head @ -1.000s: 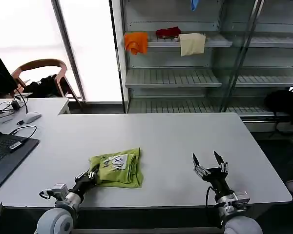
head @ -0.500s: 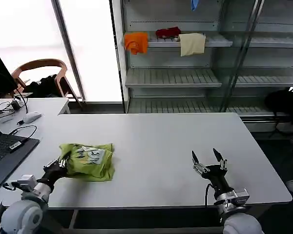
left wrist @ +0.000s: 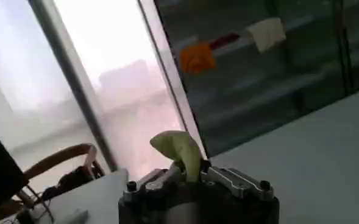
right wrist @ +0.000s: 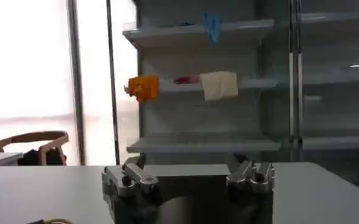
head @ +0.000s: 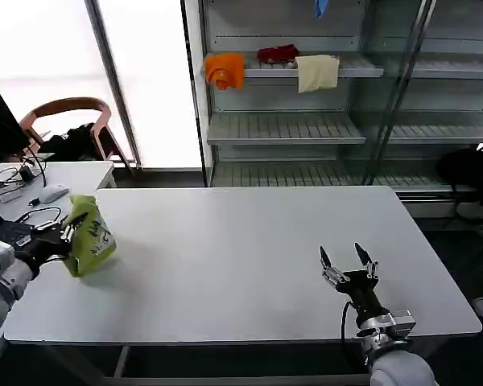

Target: Fold and organize the clothes.

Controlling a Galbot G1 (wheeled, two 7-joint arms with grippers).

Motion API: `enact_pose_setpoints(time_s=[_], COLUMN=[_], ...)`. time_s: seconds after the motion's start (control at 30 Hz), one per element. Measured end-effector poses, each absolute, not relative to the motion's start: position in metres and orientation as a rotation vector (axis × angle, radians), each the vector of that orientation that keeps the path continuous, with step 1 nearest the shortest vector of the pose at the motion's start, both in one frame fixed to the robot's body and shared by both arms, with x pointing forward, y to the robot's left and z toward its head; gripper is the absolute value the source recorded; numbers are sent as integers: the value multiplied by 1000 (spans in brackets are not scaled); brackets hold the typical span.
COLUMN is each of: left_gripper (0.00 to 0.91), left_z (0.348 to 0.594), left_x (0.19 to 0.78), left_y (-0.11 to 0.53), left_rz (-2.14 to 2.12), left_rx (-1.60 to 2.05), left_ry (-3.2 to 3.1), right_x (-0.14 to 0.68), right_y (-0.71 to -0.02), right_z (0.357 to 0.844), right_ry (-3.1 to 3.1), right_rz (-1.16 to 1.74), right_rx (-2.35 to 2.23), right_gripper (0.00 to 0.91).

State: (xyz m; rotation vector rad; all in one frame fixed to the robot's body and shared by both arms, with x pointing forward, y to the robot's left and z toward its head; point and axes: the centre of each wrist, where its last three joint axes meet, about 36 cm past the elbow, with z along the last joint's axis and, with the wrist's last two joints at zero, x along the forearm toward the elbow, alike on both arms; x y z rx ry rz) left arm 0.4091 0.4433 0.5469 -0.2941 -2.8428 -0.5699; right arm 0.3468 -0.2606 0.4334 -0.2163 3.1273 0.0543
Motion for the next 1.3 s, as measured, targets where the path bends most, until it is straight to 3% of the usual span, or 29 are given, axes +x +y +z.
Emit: enact_pose_setpoints(time_s=[0.2,0.3,0.7,0.77,0.8,0.83,0.9,1.3], left_gripper=[10,10,40,131,232,494,907,907], left_z=[478,456,444,443,443,443,442,456], left_x=[416,418,437,441,443,445,450,448], left_y=[405,379,299,286,279,272,255,174], left_rz=[-683,-695,-607,-589,-582,-577,-559,-571], left_rx=[-408,-461,-447,-414,-400,-383,-350,-295], left_ry=[-2690,-2656,-2681,-2695,-2705,-2716,-2736,-2871], right_x=[349,350,350,350,350,350,351,357], right_y=[-258,-255,-249,-249,-249,-249,-249,-244], right_z=[433,435,438,439,439,439,440,439], right_ry=[3131,3128,3125,3125,3125,3125,3124,3134], right_rz=[49,48,51,50,49,48,47,55], right_rx=[-230,-235,-242,-241,-239,-240,-240,-251], right_gripper=[907,907,907,907,907,907,907,907])
